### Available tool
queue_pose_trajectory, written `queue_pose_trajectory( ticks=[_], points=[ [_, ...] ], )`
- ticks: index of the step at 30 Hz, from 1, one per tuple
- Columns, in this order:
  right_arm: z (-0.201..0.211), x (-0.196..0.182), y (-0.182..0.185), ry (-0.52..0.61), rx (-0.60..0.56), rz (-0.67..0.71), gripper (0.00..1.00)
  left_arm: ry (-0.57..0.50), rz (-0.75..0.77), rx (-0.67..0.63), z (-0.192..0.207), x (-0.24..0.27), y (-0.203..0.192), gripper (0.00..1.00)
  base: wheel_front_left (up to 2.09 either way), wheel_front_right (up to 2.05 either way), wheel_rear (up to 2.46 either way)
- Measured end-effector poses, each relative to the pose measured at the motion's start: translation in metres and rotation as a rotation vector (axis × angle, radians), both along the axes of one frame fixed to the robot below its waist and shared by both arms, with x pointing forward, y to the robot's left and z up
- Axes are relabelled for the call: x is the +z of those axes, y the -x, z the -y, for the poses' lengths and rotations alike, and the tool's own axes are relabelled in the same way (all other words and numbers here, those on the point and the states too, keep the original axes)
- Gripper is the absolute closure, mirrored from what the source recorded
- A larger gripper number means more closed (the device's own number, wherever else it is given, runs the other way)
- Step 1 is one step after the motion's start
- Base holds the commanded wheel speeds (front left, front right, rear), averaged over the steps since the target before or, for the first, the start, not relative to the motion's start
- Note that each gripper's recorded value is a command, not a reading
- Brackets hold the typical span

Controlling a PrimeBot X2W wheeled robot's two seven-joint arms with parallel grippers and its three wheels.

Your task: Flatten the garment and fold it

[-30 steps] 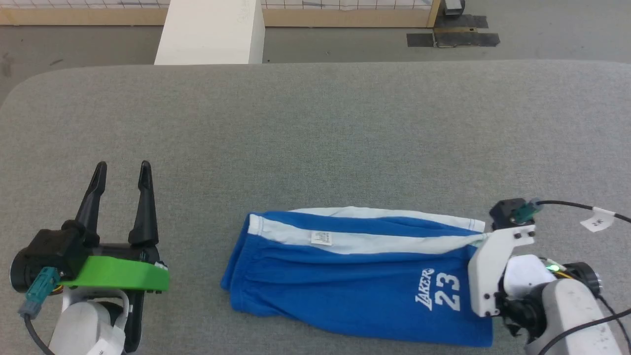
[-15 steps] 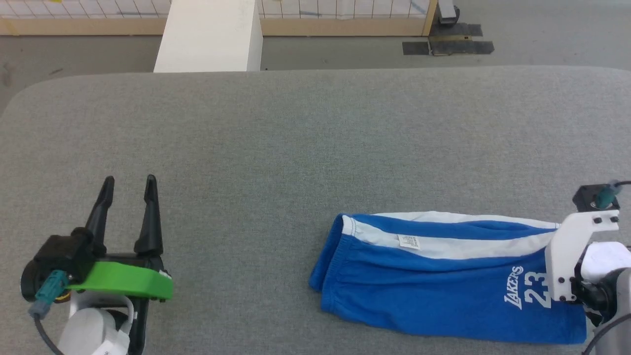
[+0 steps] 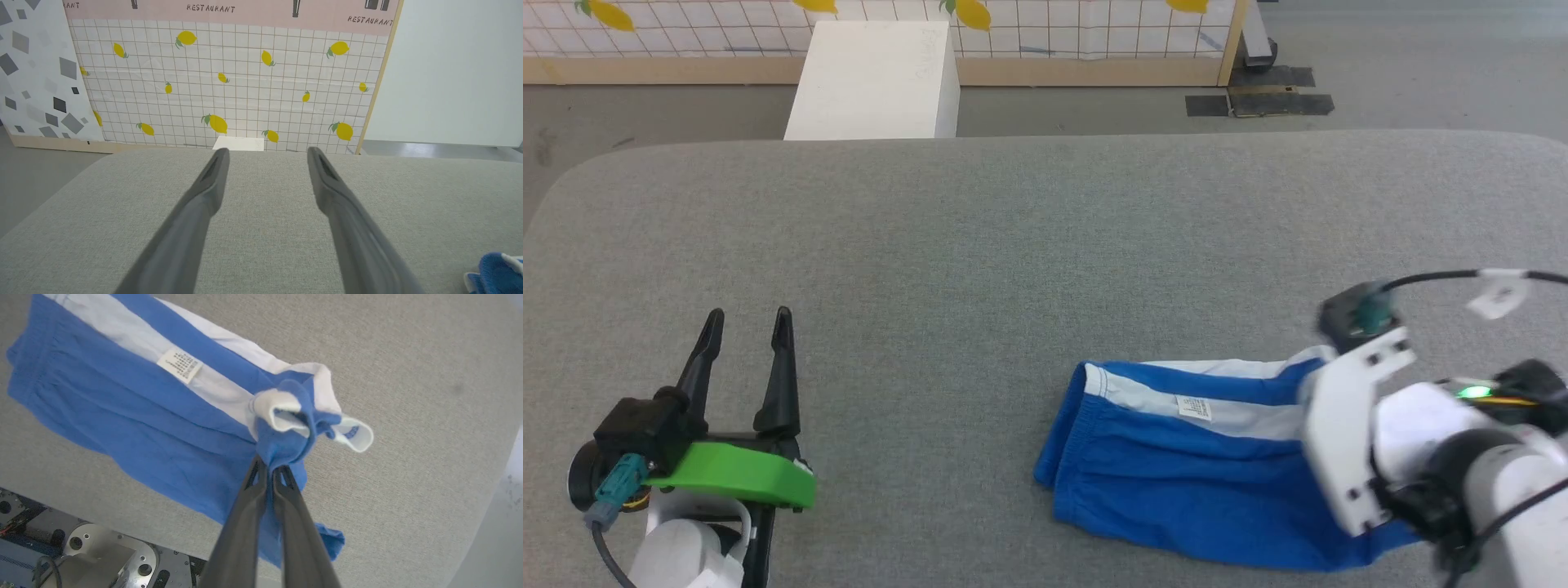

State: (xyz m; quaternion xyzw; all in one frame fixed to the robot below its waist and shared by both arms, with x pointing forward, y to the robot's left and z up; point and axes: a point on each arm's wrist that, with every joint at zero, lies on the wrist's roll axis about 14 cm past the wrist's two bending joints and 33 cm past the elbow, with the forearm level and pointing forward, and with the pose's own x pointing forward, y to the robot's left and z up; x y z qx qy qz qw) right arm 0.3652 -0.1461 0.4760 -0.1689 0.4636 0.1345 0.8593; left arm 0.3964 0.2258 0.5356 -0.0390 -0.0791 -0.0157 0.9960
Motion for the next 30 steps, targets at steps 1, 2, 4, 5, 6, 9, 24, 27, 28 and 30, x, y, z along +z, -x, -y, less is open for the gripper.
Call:
queue_pose_trajectory(
  ticks=[1, 2, 4, 5, 6, 9, 24, 27, 28, 30],
  points=[
    [-0.03, -0.004, 0.006, -0.055, 0.07, -0.024, 1.0, 0.003, -0.002, 0.001, 0.0, -0.001, 0.001, 0.0, 0.0, 0.0, 0.0],
    [-0.041, -0.005, 0.008, -0.071, 0.096, -0.031, 1.0, 0.004, -0.003, 0.001, 0.001, -0.001, 0.002, 0.0, 0.0, 0.0, 0.0],
    [-0.062, -0.007, 0.008, -0.114, 0.136, -0.036, 1.0, 0.006, -0.007, -0.002, 0.002, -0.002, 0.003, 0.0, 0.0, 0.0, 0.0],
    [-0.072, -0.01, 0.008, -0.132, 0.155, -0.043, 1.0, 0.008, -0.009, -0.003, 0.002, -0.003, 0.004, 0.0, 0.0, 0.0, 0.0],
    [-0.08, -0.012, 0.008, -0.146, 0.171, -0.046, 1.0, 0.009, -0.011, -0.003, 0.003, -0.004, 0.005, 0.0, 0.0, 0.0, 0.0],
    [-0.103, -0.015, 0.0, -0.196, 0.211, -0.038, 1.0, 0.012, -0.019, -0.003, 0.002, -0.006, 0.007, 0.0, 0.0, 0.0, 0.0],
    [-0.172, -0.043, -0.002, -0.394, 0.345, -0.055, 0.0, 0.03, -0.065, 0.013, -0.004, -0.021, 0.01, 0.0, 0.0, 0.0, 0.0],
    [-0.182, -0.031, -0.006, -0.439, 0.366, -0.007, 0.0, 0.036, -0.065, 0.003, -0.001, -0.022, 0.007, 0.0, 0.0, 0.0, 0.0],
    [-0.182, -0.026, -0.01, -0.447, 0.368, 0.018, 0.0, 0.037, -0.064, -0.001, 0.001, -0.021, 0.006, 0.0, 0.0, 0.0, 0.0],
    [-0.182, -0.015, -0.017, -0.462, 0.364, 0.066, 0.0, 0.036, -0.062, -0.01, 0.003, -0.021, 0.004, 0.0, 0.0, 0.0, 0.0]
  ],
)
